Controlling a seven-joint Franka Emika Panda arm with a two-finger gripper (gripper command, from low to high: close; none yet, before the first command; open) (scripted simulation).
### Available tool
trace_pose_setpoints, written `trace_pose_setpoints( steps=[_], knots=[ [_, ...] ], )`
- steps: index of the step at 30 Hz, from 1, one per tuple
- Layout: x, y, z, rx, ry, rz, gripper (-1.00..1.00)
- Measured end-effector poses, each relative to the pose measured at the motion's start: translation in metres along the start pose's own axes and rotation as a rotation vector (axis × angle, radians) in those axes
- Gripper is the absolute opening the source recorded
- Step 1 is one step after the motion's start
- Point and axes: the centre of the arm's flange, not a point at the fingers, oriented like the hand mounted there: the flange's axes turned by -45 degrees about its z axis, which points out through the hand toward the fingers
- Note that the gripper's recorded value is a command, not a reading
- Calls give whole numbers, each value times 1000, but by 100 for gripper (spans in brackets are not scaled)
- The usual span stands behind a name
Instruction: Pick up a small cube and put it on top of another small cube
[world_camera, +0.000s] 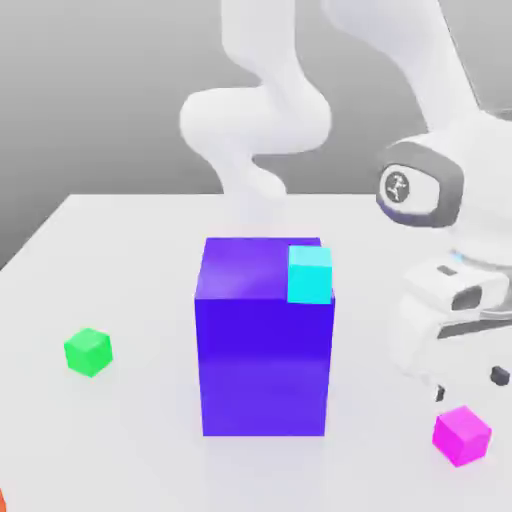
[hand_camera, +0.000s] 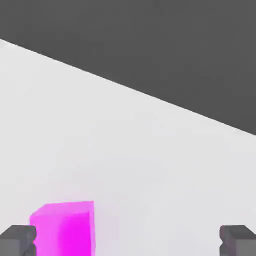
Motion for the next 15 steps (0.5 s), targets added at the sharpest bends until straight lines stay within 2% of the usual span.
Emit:
trace_pose_setpoints(
  steps=[5, 6, 12, 15],
  knots=[
    [-6, -11, 66, 17, -19, -11, 0],
    [-7, -11, 74, 17, -20, -12, -100],
    [-7, -11, 78, 17, -19, -12, -100],
    [-5, -11, 52, 19, -18, -10, -100]
  ],
)
